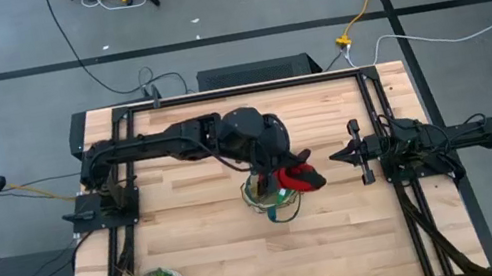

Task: Pick & Place Garden tools in Gardening bag
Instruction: Put the red gloves into the light brown and green gardening bag

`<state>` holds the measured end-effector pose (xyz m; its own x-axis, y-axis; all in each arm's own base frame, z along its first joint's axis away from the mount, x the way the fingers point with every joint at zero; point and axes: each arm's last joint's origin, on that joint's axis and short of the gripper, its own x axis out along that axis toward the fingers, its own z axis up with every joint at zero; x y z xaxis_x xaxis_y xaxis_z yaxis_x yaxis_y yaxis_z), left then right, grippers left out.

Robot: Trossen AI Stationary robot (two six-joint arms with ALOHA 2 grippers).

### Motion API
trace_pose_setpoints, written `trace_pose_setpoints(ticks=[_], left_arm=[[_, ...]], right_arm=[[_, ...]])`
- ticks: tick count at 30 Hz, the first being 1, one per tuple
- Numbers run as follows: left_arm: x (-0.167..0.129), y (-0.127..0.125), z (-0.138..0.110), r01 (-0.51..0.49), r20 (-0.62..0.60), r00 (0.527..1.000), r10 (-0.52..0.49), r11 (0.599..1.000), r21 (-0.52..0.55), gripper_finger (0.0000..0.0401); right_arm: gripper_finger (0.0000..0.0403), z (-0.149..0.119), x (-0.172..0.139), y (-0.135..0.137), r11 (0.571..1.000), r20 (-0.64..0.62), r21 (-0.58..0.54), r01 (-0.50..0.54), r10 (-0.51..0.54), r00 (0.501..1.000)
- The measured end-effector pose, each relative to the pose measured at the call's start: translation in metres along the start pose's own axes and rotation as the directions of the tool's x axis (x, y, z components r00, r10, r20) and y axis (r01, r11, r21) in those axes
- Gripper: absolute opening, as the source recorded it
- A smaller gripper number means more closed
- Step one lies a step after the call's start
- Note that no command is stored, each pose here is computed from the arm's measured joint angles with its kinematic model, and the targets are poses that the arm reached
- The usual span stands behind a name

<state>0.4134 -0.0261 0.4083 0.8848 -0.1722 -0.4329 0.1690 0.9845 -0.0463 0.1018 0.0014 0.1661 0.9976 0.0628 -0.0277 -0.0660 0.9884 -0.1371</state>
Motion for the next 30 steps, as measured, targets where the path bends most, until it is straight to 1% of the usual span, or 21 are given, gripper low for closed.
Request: trace_pose_setpoints(ticks=[6,11,13,15,18,24,27,30], left_arm=[[0.0,-0.003,-0.001,0.007,-0.011,1.0,-0.007,1.0,0.003,0.0005],[-0.008,-0.004,0.004,0.007,0.014,1.0,-0.008,1.0,0.008,0.0005],[-0.009,-0.004,0.003,0.006,0.007,1.0,-0.006,1.0,0.008,0.0005],[-0.007,-0.004,0.0,0.006,0.016,1.0,-0.006,1.0,0.016,0.0005],[-0.012,-0.004,-0.01,-0.006,0.02,1.0,0.006,1.0,0.005,0.0005],[-0.021,-0.004,-0.029,-0.015,0.096,0.995,0.019,0.999,-0.038,0.0005],[-0.023,-0.004,-0.037,-0.014,0.147,0.989,0.019,0.999,-0.033,0.0005],[-0.025,-0.004,-0.044,-0.015,0.166,0.986,0.02,0.999,-0.032,0.0005]], right_arm=[[0.0002,0.0,0.0,0.0,1.0,0.0,0.0,0.0,0.0,1.0],[0.0002,0.0,0.0,0.0,1.0,0.0,0.0,0.0,0.0,1.0],[0.0002,0.0,0.0,0.0,1.0,0.0,0.0,0.0,0.0,1.0],[0.0002,0.0,0.0,0.0,1.0,0.0,0.0,0.0,0.0,1.0],[0.0002,0.0,0.0,0.0,1.0,-0.001,0.0,0.0,0.0,1.0],[0.0002,0.001,0.0,0.0,1.0,0.006,0.0,0.001,-0.001,1.0],[0.0002,0.001,0.0,0.0,1.0,0.007,0.0,0.001,-0.001,1.0],[0.0002,0.001,0.0,0.0,1.0,0.009,-0.001,0.001,-0.001,1.0]])
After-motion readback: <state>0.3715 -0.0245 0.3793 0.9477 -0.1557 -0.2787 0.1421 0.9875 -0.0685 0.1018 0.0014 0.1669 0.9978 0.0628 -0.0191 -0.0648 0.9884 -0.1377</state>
